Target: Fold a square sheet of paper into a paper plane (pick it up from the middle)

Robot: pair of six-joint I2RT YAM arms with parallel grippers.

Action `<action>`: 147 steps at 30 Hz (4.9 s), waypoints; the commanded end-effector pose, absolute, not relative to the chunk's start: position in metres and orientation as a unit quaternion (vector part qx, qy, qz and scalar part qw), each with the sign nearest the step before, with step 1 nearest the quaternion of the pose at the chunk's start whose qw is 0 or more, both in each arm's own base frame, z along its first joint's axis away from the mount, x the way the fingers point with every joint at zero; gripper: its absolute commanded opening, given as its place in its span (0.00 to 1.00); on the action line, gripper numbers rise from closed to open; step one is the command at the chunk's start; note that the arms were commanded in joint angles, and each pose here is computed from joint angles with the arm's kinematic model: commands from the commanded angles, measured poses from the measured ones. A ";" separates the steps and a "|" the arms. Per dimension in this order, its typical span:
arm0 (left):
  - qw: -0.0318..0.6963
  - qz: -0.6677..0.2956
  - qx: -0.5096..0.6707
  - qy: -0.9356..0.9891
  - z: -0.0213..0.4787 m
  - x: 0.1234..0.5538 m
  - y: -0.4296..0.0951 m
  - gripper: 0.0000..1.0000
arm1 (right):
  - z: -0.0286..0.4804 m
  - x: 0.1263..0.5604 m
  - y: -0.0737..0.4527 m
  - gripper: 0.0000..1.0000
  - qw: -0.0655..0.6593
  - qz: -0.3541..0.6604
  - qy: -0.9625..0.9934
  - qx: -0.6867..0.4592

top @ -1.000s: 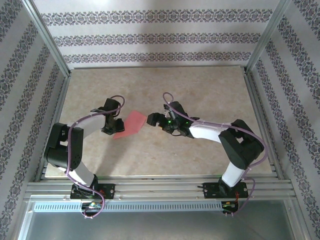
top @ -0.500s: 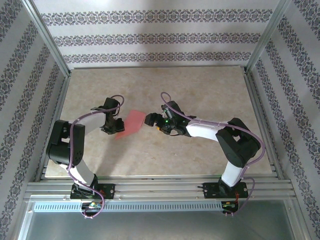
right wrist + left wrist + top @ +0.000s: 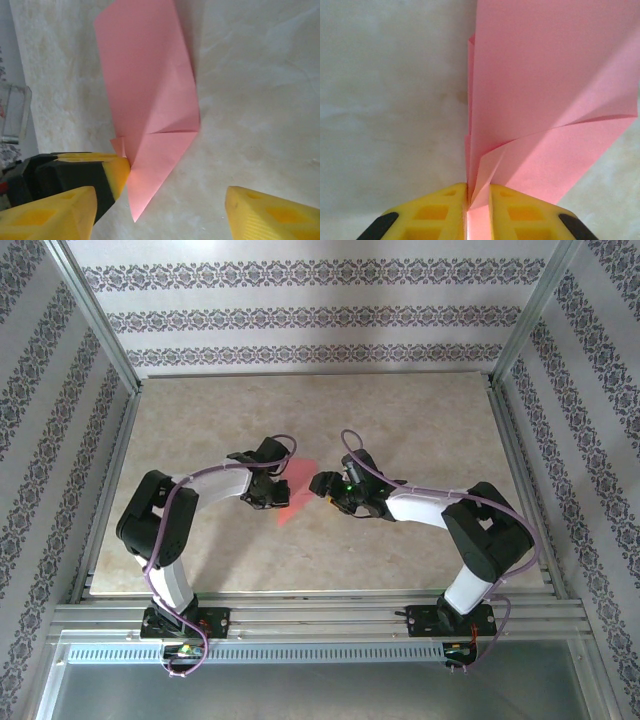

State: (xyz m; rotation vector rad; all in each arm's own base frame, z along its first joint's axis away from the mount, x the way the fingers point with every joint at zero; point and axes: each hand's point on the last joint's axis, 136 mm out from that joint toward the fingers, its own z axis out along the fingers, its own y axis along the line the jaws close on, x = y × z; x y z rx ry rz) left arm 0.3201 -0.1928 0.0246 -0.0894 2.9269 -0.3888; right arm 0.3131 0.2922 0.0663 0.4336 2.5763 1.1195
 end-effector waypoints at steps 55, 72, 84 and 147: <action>0.115 -0.088 -0.042 0.989 0.051 0.319 -0.173 0.22 | 0.037 0.341 0.327 0.09 0.080 0.422 0.887 0.171; 0.319 -0.201 0.147 0.914 0.144 0.321 -0.246 0.63 | 0.062 0.317 0.214 0.03 0.150 0.368 0.863 0.312; 0.409 -0.222 0.284 0.838 0.139 0.300 -0.289 0.81 | 0.071 0.331 0.228 0.03 0.130 0.373 0.849 0.352; 0.411 -0.180 0.440 0.778 0.038 0.314 -0.309 0.14 | 0.068 0.324 0.221 0.34 0.070 0.376 0.829 0.408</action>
